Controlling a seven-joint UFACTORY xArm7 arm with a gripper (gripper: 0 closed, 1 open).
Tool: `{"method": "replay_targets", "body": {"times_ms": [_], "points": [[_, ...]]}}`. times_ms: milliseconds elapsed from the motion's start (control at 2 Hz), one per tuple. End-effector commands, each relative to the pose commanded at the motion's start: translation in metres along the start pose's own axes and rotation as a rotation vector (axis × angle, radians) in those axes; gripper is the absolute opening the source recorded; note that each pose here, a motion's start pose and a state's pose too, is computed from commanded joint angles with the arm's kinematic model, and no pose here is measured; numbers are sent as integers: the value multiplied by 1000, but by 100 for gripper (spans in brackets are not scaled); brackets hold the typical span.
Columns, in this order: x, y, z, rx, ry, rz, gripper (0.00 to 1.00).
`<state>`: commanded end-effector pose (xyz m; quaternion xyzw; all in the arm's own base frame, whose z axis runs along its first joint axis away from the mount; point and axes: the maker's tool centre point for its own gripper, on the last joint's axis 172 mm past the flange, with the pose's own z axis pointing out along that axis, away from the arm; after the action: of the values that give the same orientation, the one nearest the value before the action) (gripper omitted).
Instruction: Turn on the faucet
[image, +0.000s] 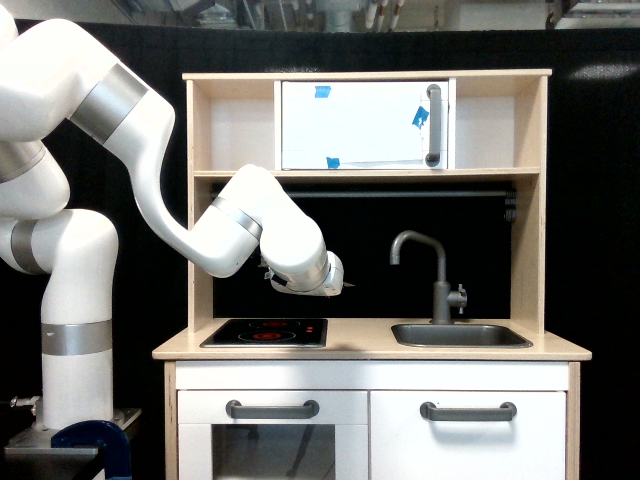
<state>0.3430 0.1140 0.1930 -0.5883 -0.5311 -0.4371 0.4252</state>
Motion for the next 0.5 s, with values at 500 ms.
{"method": "replay_targets", "body": {"times_ms": [500], "points": [[4,3,2,51,67,-21,100]]}}
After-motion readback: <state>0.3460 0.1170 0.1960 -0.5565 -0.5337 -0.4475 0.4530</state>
